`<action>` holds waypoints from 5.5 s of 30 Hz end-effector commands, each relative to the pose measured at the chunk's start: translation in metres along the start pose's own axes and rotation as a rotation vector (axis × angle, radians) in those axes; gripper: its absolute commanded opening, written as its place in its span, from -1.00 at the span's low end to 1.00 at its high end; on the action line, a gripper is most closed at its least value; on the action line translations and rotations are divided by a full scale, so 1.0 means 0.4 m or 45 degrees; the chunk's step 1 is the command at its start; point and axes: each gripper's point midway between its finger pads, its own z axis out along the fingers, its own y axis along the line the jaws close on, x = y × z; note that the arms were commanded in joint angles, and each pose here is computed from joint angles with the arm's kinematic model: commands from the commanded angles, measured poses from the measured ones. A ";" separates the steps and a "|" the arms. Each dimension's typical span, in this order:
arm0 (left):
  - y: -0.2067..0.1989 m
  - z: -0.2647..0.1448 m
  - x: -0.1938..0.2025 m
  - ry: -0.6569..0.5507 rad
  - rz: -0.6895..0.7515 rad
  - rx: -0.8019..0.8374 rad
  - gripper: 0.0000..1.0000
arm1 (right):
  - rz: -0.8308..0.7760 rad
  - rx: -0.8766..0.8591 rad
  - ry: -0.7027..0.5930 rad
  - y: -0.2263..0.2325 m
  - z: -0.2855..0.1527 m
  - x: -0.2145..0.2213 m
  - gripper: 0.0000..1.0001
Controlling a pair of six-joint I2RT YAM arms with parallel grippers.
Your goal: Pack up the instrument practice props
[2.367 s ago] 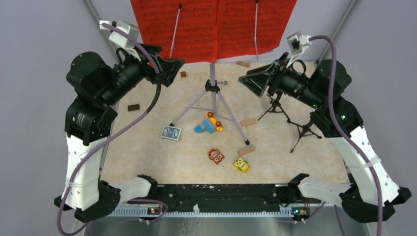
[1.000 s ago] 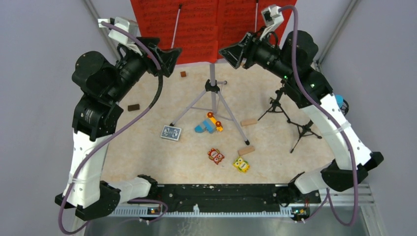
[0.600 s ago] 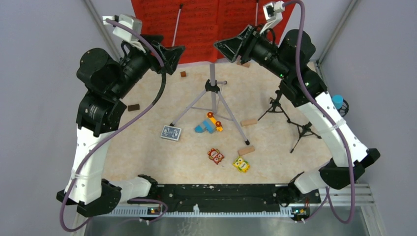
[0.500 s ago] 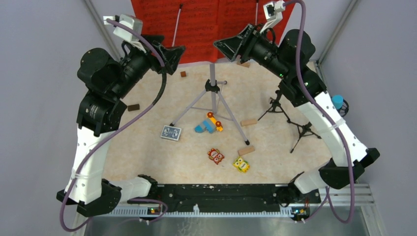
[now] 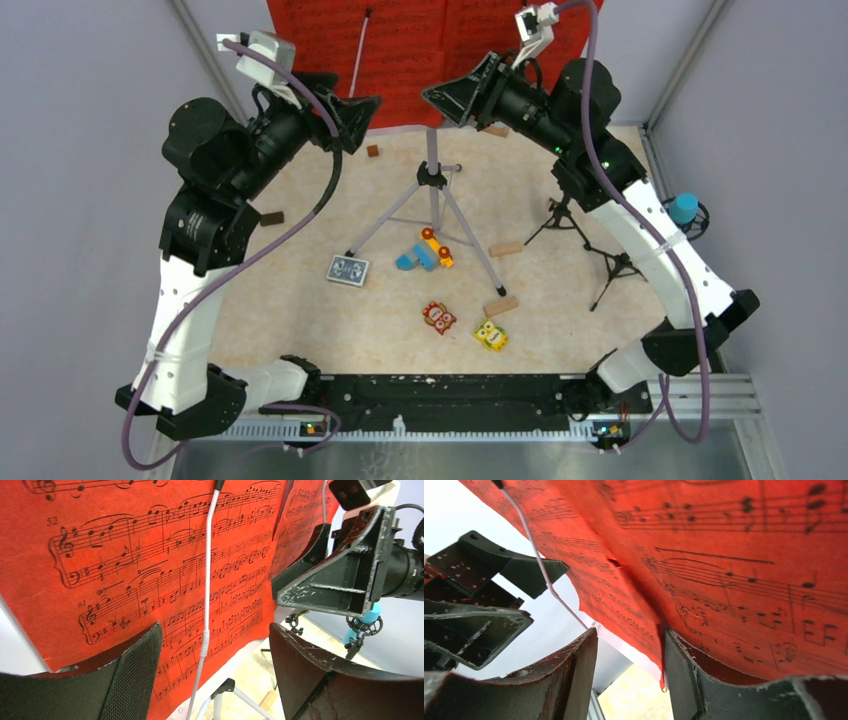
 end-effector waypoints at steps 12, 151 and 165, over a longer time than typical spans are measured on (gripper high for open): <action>0.004 0.007 -0.019 -0.058 0.001 -0.009 0.65 | 0.028 -0.223 -0.030 0.094 0.041 -0.034 -0.20; -0.062 -0.035 -0.005 -0.283 0.178 0.194 0.76 | 0.572 0.682 0.599 -0.308 -0.610 0.781 -1.00; -0.047 -0.036 0.012 -0.256 0.153 0.151 0.97 | 0.254 1.472 0.453 -0.507 -0.804 0.690 -1.00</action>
